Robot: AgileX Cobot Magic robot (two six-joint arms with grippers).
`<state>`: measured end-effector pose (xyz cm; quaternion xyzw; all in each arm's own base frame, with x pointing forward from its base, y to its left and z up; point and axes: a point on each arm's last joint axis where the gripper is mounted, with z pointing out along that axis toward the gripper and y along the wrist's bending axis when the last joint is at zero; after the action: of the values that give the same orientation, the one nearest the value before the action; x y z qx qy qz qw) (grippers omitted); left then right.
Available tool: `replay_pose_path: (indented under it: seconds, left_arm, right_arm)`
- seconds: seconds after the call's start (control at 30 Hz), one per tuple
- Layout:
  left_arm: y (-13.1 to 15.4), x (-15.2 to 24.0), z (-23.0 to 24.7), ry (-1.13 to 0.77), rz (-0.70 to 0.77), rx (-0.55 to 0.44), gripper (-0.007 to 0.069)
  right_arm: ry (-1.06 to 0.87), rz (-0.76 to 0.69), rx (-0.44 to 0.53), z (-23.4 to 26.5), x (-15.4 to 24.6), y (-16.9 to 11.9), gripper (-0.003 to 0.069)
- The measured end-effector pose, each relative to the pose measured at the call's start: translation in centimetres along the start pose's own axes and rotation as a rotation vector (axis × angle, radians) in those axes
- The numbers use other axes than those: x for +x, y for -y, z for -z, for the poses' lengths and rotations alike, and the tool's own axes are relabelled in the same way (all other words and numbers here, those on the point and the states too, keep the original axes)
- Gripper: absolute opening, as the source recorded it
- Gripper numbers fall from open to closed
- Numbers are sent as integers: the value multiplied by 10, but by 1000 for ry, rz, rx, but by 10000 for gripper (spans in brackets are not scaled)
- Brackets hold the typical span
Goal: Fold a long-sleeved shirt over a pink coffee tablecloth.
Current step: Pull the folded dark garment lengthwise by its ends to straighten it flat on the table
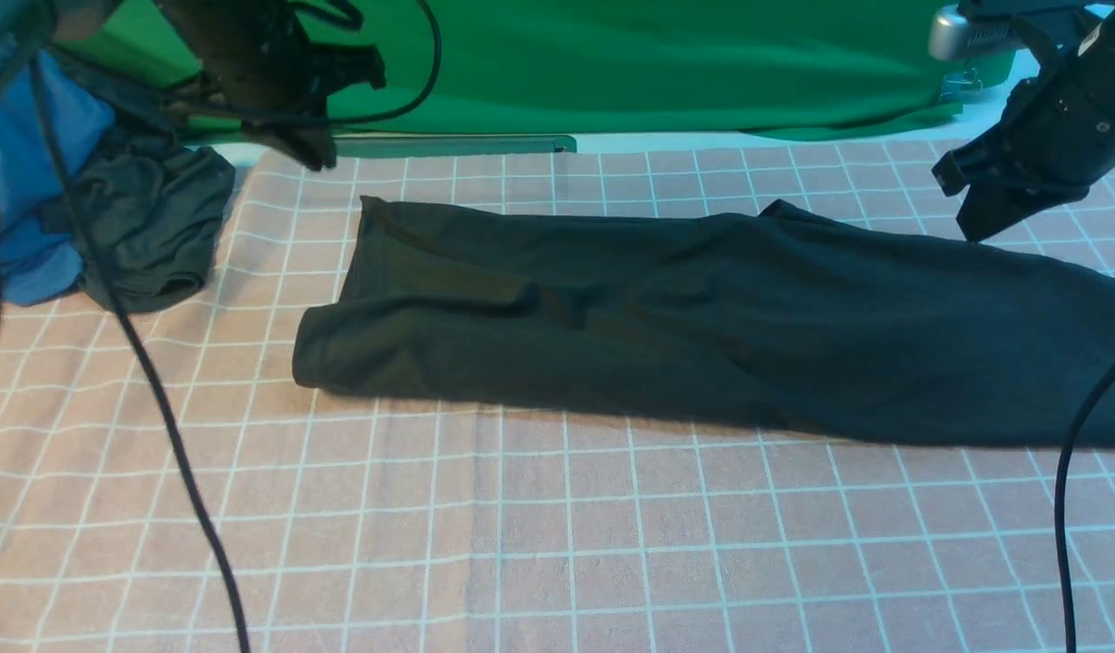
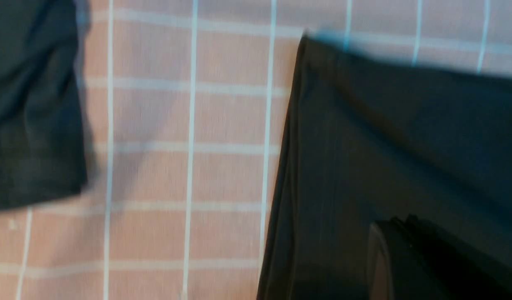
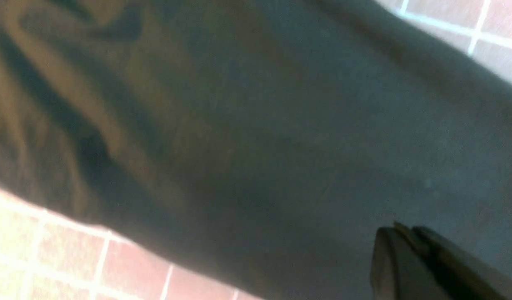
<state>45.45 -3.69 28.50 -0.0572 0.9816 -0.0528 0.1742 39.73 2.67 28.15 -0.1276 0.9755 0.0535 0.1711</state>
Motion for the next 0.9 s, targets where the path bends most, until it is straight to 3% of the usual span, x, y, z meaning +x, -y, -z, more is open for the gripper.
replay_pose_path:
  seconds: [0.33,0.57,0.7,0.83,0.9]
  left_arm:
    - [-10,64,-13,-29,44,37,28]
    - [-12,70,-32,-30,49,30,262]
    - [-14,72,-49,-77,51,19,477]
    - [-15,76,-61,-126,52,9,513]
    - [-16,80,-66,-173,38,9,433]
  right_arm:
    - [-36,22,-16,0,3,-1,71]
    - [-19,26,-43,0,2,-4,71]
    - [-15,26,-52,0,1,-5,71]
    - [-15,25,-55,0,1,-5,71]
    - [-14,24,-55,0,1,-5,71]
